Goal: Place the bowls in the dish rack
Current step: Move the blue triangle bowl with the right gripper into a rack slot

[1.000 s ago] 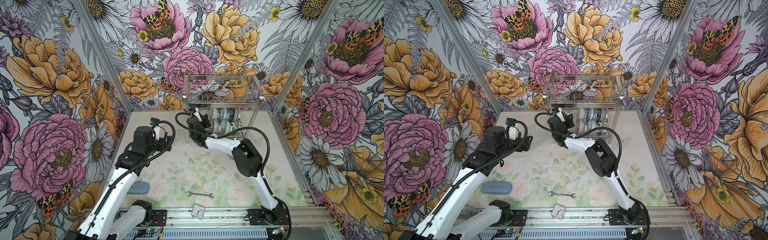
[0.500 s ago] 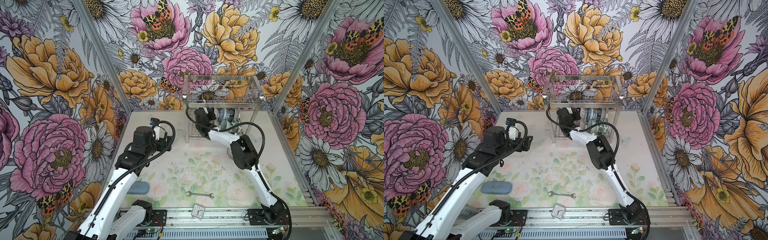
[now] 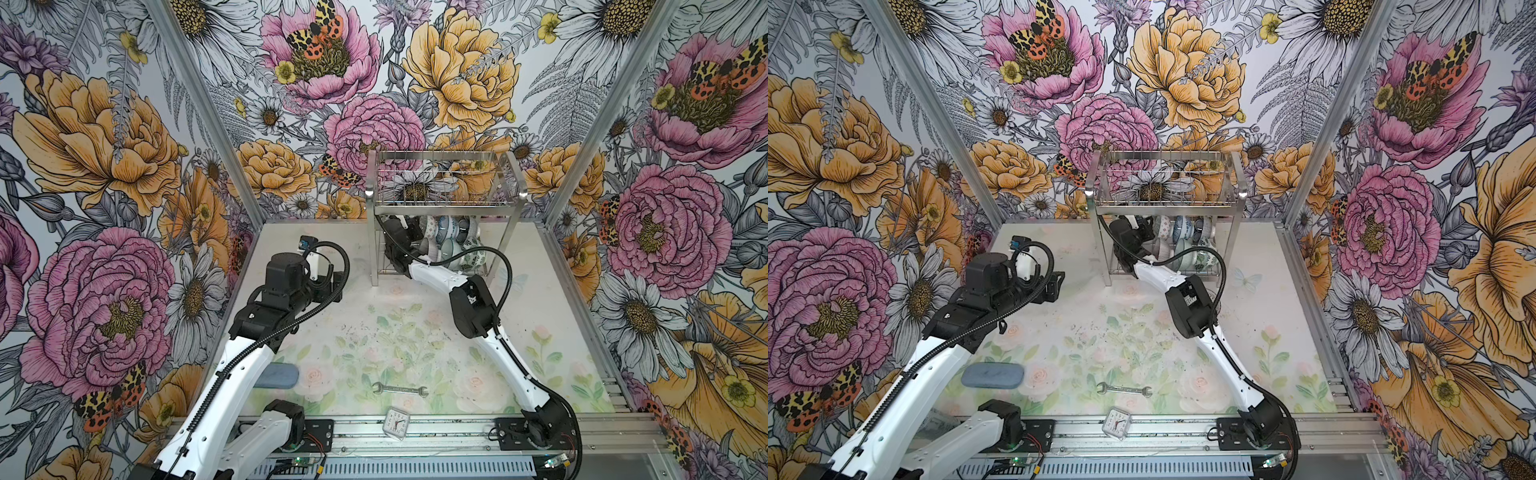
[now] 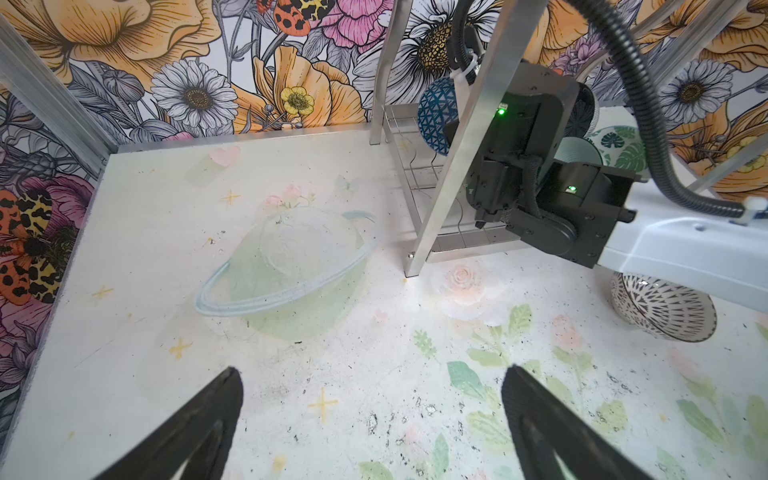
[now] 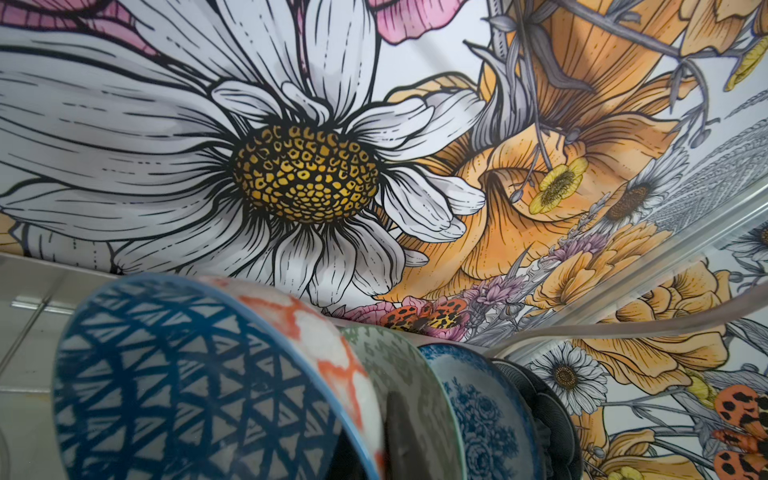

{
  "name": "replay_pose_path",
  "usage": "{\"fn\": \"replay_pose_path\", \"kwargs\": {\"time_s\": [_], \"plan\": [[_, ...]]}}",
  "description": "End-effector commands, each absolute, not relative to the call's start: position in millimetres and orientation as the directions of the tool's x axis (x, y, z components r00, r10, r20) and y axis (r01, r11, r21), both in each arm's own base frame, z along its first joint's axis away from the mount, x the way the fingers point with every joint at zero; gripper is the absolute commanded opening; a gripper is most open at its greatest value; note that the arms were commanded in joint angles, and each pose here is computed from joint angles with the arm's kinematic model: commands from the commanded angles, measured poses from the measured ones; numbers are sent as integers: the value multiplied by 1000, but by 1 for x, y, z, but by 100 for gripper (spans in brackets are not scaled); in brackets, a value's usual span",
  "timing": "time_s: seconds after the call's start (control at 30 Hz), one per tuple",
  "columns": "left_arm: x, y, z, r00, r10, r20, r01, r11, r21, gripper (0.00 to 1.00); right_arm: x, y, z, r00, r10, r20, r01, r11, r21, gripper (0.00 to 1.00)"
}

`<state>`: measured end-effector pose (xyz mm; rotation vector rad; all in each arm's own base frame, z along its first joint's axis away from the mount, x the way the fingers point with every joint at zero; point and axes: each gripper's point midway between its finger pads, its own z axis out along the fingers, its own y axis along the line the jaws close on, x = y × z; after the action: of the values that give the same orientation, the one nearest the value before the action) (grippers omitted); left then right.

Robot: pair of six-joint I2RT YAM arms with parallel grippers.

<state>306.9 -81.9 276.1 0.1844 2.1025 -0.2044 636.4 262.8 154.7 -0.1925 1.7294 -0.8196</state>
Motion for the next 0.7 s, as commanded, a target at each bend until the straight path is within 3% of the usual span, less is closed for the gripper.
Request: {"fn": "replay_pose_path", "kwargs": {"time_s": [0.0,0.67], "plan": [[307,-84,280,-487,46,-872,236,969,-80,99,644,257,159,-328,-526,-785,305,727,-615,0],[307,-83,282,-483,43,-875,237,968,-84,99,654,274,127,-348,-610,-712,181,702,-689,0]]}}
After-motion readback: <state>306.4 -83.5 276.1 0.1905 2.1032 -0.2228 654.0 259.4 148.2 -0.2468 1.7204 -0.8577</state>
